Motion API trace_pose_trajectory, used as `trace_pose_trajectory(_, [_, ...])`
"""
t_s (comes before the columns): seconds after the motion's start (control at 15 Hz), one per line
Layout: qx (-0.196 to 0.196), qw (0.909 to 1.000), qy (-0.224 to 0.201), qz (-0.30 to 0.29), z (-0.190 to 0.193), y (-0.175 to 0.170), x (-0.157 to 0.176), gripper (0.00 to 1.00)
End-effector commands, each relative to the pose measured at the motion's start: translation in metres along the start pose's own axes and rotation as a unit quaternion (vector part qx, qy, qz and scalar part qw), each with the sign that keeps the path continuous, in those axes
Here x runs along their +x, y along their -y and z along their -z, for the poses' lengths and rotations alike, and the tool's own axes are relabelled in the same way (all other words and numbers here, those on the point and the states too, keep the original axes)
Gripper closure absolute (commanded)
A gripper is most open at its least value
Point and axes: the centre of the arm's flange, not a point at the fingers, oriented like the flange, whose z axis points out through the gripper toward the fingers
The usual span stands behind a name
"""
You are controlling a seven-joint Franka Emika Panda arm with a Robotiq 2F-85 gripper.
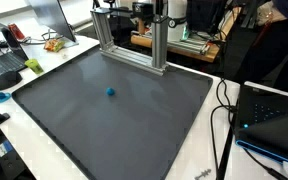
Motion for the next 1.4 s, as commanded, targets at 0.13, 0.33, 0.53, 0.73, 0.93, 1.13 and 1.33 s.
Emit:
trace_pose_trajectory(0.13, [0.000, 1.0000, 0.000, 0.000, 0.000, 0.000, 0.000, 0.00])
trace_pose_trajectory(0.33, [0.000, 1.0000, 0.000, 0.000, 0.000, 0.000, 0.000, 0.00])
trace_pose_trajectory(0.53, [-0.001, 0.9998, -0.016, 0.009, -0.003, -0.016, 0.008, 0.00])
trace_pose_trajectory(0.73, [0.005, 0.9985, -0.046, 0.030, -0.006, -0.040, 0.020, 0.00])
trace_pose_trajectory(0.93, [0.015, 0.9961, -0.067, 0.056, -0.009, -0.070, 0.031, 0.00])
trace_pose_trajectory(1.13, [0.011, 0.9963, -0.070, 0.047, -0.015, -0.105, 0.040, 0.00])
trace_pose_trajectory(1.33, [0.019, 0.9952, -0.087, 0.041, -0.021, -0.141, 0.045, 0.00])
